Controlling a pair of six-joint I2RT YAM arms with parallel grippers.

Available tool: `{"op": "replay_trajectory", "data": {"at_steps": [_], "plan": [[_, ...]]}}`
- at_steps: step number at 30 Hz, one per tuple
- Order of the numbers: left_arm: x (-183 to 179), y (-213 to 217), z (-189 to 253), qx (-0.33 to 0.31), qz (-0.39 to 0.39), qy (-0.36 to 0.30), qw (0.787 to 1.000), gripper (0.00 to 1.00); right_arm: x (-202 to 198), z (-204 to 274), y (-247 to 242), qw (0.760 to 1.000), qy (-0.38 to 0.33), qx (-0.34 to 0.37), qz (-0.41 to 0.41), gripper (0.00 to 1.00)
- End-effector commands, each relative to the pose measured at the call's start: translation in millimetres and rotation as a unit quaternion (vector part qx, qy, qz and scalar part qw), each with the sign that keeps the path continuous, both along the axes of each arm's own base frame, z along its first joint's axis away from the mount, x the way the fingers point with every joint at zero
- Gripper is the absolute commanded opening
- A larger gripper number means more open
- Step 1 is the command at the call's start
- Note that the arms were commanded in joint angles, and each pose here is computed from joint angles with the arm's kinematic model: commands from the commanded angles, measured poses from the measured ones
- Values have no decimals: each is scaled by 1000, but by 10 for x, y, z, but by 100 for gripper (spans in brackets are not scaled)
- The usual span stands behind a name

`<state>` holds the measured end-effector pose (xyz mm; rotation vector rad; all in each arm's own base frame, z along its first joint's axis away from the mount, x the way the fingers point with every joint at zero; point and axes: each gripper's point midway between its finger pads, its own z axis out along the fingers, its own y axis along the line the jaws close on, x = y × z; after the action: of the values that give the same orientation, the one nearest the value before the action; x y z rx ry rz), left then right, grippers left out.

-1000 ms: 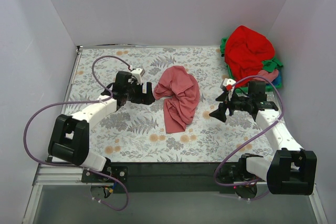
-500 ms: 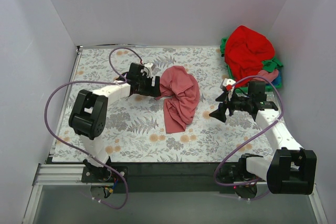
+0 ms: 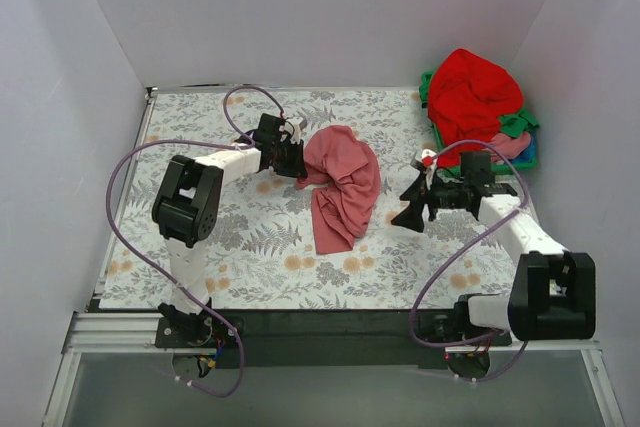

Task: Fold and stack the t-shirts
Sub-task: Flatten the tshirt out

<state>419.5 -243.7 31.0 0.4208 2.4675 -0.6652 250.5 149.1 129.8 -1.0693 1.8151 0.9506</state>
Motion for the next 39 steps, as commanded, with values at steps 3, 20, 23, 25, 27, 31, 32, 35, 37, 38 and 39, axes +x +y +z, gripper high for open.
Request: {"op": "replay_trajectory", "data": {"at_steps": [3, 20, 23, 25, 27, 31, 32, 35, 37, 38, 39], "plan": [[-21, -78, 416, -26, -17, -32, 999, 0, 206, 123, 541, 998, 39, -16, 51, 87], [-250, -16, 621, -45, -18, -52, 997, 0, 1719, 27, 893, 957, 185, -33, -219, 76], [-257, -17, 619, -48, -18, -50, 997, 0, 1694, -110, 992, 955, 216, -28, -201, 68], [-265, -24, 633, -50, -19, -51, 997, 0, 1669, -198, 1044, 954, 231, -28, -190, 61], [-267, -17, 652, -49, -17, -53, 997, 0, 1636, -207, 1081, 954, 237, -29, -182, 50], [-284, 24, 741, -46, -11, -67, 997, 0, 1631, 23, 1102, 964, 211, -29, -157, 11], [-286, 38, 779, -46, -9, -72, 996, 0, 1634, 121, 1104, 969, 195, -31, -148, 2], [-323, 133, 1028, -44, 10, -106, 993, 0, 1630, 695, 1130, 988, 94, -48, -110, 1], [-368, 225, 1291, -48, 29, -142, 988, 0, 1521, 1211, 1110, 996, 20, -42, -78, 1], [-393, 254, 1390, -51, 34, -155, 986, 0, 1477, 1365, 1089, 997, -37, -53, -44, 1], [-411, 277, 1498, -55, 39, -169, 983, 0, 1370, 1636, 1061, 995, -90, -51, -17, 1]]}}
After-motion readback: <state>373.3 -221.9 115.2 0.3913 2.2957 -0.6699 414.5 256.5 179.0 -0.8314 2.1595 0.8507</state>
